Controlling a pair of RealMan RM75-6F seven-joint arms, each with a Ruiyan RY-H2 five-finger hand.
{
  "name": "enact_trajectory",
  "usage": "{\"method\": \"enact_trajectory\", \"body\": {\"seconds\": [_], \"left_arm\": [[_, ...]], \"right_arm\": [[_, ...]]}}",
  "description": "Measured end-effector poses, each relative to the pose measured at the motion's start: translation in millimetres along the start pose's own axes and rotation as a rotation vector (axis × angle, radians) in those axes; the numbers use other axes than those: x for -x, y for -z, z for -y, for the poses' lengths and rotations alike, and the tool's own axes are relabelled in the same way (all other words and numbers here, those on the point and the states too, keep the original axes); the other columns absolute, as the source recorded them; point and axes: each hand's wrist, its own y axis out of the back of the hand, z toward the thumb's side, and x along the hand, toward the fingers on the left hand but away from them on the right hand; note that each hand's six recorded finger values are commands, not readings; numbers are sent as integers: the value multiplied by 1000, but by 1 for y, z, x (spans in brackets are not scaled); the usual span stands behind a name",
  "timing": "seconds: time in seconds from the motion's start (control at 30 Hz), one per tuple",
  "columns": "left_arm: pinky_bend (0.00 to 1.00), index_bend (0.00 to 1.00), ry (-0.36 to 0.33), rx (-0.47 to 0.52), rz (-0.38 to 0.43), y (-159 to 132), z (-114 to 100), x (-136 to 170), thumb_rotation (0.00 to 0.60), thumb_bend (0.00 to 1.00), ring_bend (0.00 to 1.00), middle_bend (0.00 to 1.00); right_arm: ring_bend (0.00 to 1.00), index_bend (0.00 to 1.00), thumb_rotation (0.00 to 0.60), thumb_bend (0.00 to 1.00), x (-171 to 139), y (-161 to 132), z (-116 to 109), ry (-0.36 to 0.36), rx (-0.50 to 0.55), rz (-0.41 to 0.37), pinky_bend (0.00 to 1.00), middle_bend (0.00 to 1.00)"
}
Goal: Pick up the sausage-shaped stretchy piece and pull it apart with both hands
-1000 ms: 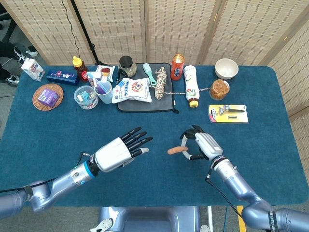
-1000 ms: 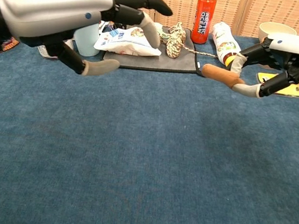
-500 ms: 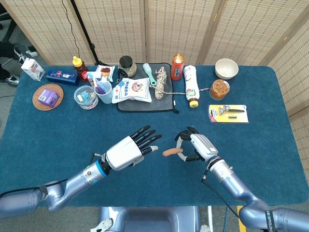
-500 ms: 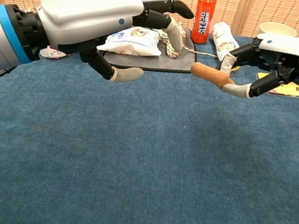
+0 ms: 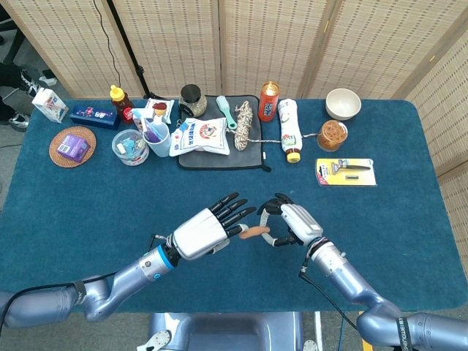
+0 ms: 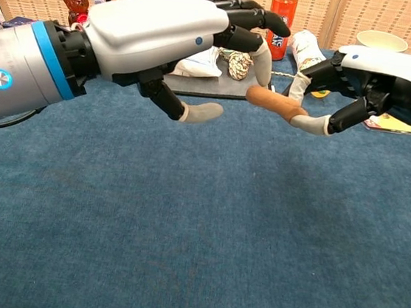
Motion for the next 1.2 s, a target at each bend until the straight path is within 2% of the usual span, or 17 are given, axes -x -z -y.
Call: {"method": "enact_trajectory", "body": {"seconds": [0.47,1.2], "left_arm": [[0,369,-28,16,1,-13,2,-14,600,351,52,116],[0,409,-46,25,-13,-19,6,-20,600,351,64,145]], "right_arm": [[212,741,600,494,-2,-2,4,-14,22,-8,0,312],[214,747,600,494,-5,-1,7,-28,19,-9,0,314]]}}
